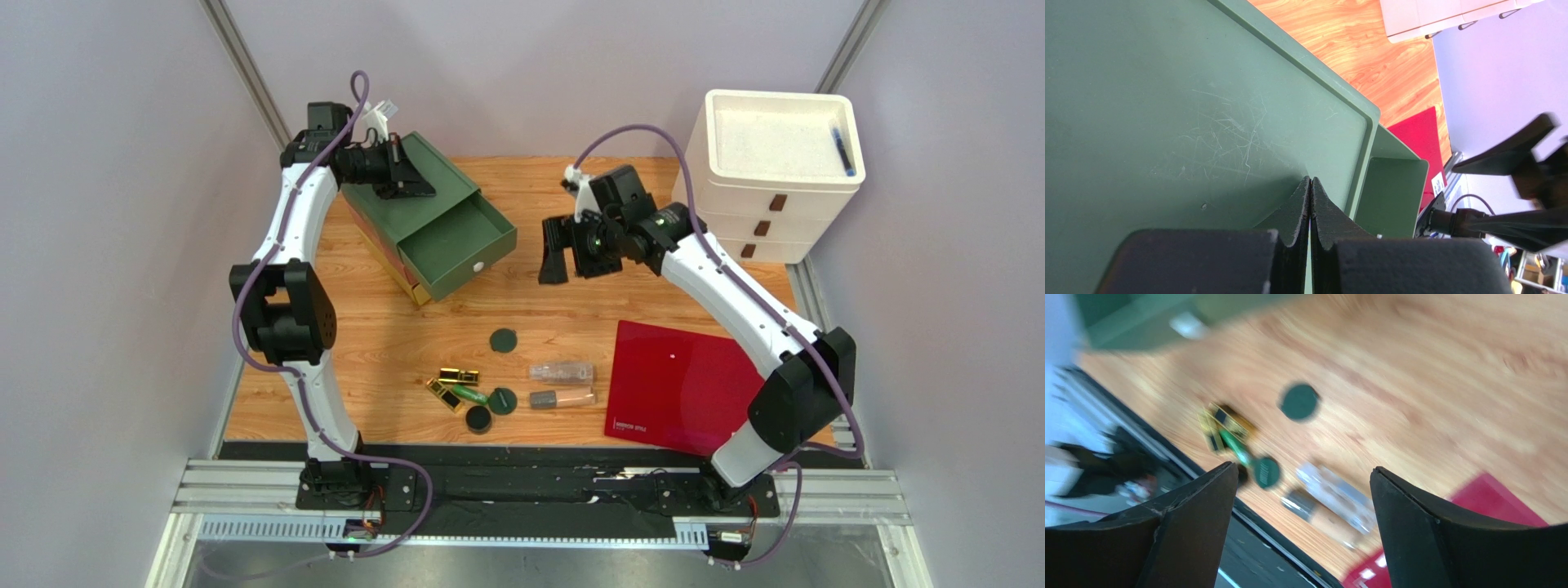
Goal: Organize the makeup
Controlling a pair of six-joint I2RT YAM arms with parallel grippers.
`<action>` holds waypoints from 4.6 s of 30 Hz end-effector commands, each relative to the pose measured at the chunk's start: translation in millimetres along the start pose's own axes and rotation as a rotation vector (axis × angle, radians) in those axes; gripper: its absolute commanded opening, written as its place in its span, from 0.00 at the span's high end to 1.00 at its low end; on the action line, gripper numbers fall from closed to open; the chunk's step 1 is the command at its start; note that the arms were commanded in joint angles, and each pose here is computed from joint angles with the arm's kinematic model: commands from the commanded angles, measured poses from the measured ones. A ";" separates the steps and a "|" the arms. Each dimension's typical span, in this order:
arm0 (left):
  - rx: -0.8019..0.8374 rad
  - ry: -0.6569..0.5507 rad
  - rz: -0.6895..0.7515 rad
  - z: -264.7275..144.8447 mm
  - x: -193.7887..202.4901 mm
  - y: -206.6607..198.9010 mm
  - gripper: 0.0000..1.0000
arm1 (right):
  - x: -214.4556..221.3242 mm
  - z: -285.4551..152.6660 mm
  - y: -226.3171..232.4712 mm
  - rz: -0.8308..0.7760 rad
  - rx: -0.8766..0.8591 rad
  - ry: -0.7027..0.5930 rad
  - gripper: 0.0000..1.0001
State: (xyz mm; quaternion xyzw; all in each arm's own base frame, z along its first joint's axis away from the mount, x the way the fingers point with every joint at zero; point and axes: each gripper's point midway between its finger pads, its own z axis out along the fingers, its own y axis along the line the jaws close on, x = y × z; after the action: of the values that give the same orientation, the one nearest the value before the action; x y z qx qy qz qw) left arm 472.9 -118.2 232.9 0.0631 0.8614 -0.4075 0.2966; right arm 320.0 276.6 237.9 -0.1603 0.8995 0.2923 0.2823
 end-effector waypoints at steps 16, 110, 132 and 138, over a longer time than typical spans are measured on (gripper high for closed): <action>-0.182 0.180 -0.119 21.9 62.3 76.3 1.00 | 152.7 56.5 -31.4 -0.601 0.327 0.380 0.20; -0.136 0.184 -0.125 26.5 60.6 73.5 1.00 | -133.8 96.7 116.6 -0.455 0.200 -0.493 0.78; -0.135 0.181 -0.131 29.3 59.4 74.7 1.00 | -141.9 35.8 92.4 -0.465 0.368 -0.527 0.08; -0.133 0.179 -0.130 29.4 59.1 74.5 1.00 | -62.4 20.1 55.7 -0.611 0.349 -0.291 0.03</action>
State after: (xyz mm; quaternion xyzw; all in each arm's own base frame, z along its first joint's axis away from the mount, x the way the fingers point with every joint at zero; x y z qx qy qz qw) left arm 472.5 -122.7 230.5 0.0742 0.8447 -0.4477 0.2838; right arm 390.4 382.9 281.0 -0.2743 0.8008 0.0668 0.5281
